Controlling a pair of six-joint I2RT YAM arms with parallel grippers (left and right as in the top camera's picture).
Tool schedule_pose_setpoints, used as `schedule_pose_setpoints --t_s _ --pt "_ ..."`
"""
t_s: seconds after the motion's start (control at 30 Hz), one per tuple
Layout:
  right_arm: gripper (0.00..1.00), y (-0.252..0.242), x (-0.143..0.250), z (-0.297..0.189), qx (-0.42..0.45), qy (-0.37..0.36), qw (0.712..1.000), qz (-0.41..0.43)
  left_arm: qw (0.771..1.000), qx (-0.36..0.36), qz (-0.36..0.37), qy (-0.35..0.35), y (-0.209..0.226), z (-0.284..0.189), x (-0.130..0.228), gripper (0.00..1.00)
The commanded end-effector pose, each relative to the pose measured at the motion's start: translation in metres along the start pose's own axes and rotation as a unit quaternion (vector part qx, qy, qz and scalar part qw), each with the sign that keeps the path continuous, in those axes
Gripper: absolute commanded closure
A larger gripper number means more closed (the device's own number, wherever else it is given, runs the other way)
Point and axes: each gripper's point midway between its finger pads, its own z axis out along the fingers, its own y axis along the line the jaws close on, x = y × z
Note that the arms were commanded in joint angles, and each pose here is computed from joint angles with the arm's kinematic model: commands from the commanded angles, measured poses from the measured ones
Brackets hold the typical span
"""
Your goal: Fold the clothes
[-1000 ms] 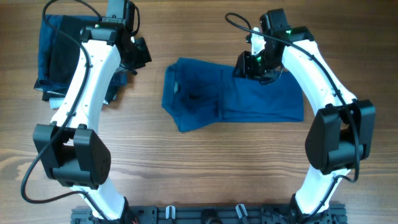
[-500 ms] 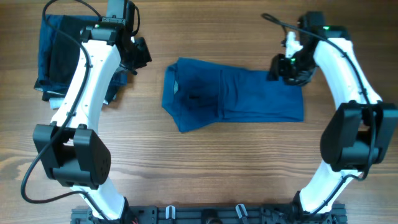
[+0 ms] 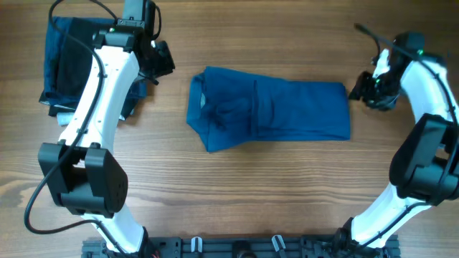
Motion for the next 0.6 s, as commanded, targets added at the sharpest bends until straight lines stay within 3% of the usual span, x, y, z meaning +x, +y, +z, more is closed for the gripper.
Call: schedule_pose_setpoints --t_s 0.0,0.43,0.57 --pt "0.52 0.011 0.019 0.02 -0.042 0.009 0.999 0.008 1.0 -0.001 -0.001 -0.001 -0.001 0.004 -0.002 0.63" --pt "0.52 0.019 0.023 0.039 -0.041 -0.01 0.998 -0.05 1.0 0.003 -0.001 -0.01 -0.004 0.007 -0.007 0.61" --pt "0.64 0.018 0.023 0.04 -0.036 -0.01 0.998 -0.052 1.0 0.004 -0.001 -0.011 -0.004 0.009 -0.008 0.61"
